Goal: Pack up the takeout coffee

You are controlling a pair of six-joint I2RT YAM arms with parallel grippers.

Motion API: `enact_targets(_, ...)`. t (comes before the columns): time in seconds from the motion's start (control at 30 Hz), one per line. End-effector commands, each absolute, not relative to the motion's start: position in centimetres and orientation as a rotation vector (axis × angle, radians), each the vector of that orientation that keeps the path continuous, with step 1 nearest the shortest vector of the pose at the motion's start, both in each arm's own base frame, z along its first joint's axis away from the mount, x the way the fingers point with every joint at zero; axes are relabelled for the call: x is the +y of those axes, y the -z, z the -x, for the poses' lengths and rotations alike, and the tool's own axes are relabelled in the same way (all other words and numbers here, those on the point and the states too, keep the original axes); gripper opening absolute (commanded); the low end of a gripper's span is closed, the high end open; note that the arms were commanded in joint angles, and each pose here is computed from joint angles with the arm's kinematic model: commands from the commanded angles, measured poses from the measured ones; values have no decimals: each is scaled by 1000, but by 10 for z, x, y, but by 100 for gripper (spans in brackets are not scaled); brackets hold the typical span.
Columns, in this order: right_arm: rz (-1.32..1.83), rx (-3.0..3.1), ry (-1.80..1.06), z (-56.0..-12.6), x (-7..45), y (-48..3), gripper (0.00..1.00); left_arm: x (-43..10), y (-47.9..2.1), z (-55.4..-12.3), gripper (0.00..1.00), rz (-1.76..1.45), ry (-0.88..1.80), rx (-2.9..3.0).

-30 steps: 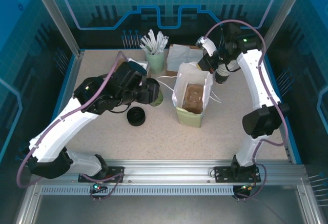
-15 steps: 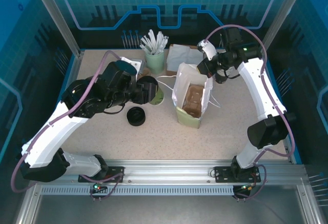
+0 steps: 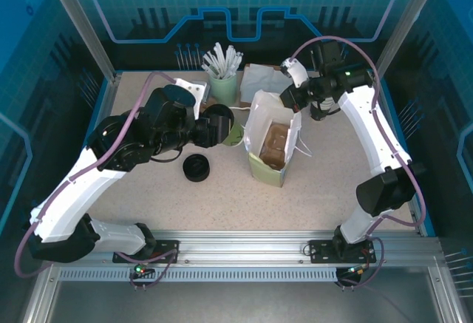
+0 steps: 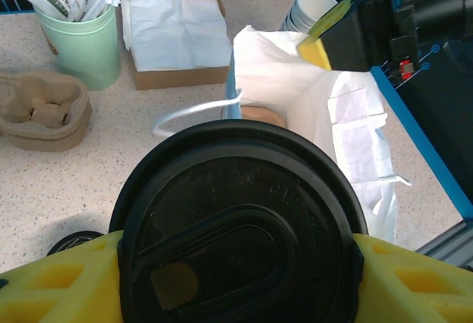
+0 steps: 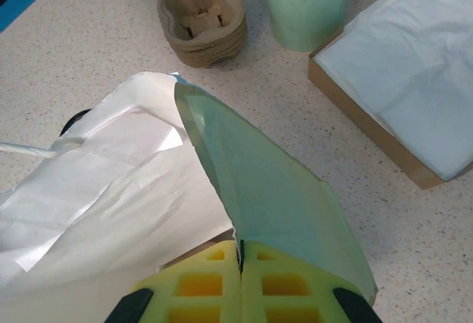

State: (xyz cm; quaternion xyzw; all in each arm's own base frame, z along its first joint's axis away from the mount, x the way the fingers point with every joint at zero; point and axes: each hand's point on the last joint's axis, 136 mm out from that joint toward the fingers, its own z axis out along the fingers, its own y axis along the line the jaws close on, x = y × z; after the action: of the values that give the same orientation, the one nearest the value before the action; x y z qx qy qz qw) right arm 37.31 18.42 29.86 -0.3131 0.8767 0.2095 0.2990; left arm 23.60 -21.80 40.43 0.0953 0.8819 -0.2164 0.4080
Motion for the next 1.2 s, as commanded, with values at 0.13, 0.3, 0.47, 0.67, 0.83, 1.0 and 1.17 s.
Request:
enact_targets(0.13,777,2336,-577,-361,206,-311,0,-224,-436,-226,59,-263,656,2134)
enact_targets(0.3,751,2360,-545,-360,215,-309,0,-233,-438,-221,59,-302,682,2119)
enact_targets(0.47,728,2359,-524,-361,214,-314,0,-241,-440,-221,59,-321,701,2108)
enact_targets(0.67,720,2354,-527,-362,218,-326,0,-249,-442,-227,59,-327,707,2082)
enact_targets(0.83,725,2379,-533,-358,224,-317,0,-257,-440,-243,59,-369,630,2042)
enact_targets(1.0,717,2395,-585,-354,230,-307,0,-264,-427,-265,60,-379,539,2002)
enact_targets(1.17,742,2424,-665,-345,239,-300,0,-276,-407,-281,60,-397,480,2028)
